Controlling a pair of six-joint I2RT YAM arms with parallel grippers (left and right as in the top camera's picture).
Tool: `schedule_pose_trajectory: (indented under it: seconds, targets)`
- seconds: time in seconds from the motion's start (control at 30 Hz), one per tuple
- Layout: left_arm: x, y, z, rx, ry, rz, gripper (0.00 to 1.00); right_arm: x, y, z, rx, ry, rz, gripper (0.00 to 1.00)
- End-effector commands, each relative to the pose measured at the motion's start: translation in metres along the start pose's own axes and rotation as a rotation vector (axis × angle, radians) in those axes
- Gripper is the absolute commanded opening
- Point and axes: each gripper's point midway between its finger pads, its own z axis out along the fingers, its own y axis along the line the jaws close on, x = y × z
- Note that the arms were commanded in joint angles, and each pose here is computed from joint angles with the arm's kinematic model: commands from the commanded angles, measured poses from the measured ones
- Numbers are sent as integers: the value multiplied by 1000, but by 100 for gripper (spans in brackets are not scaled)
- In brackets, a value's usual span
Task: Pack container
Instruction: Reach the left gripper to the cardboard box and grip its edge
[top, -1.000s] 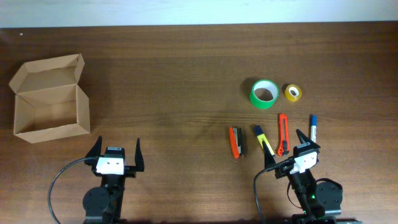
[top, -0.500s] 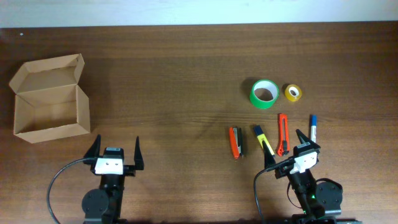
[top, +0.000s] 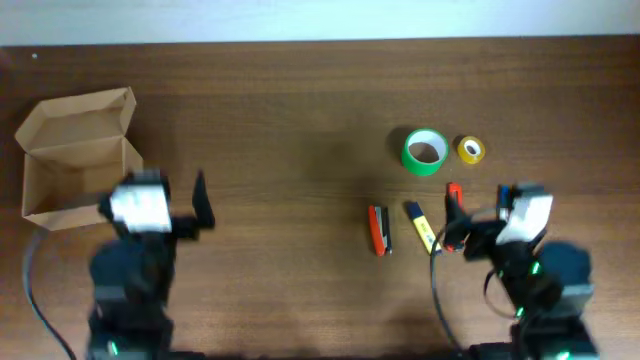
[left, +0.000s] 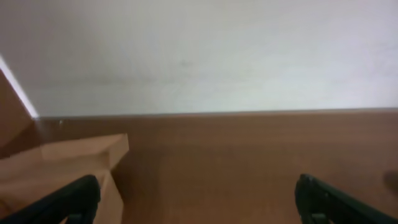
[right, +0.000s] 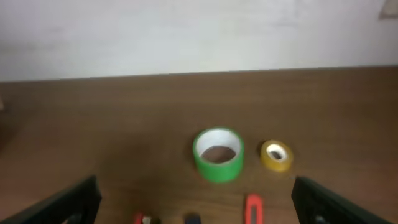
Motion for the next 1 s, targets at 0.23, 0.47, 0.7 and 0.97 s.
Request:
schedule_pose_trajectory:
  seconds: [0.23,0.47,0.7,0.97]
  targets:
    - [-78,1,104,15,313,174,100,-126,-8,28,102,148,-75,99]
    - [-54,21,124,-25,411,144,100,-102,-31,52,170,356,15,99]
    - [-3,91,115,-130,684,40,100,-79,-56,84,231,596,92,99]
    - [31,97,120,-42,785,-74,97,-38,-63,105,238,759,106,99]
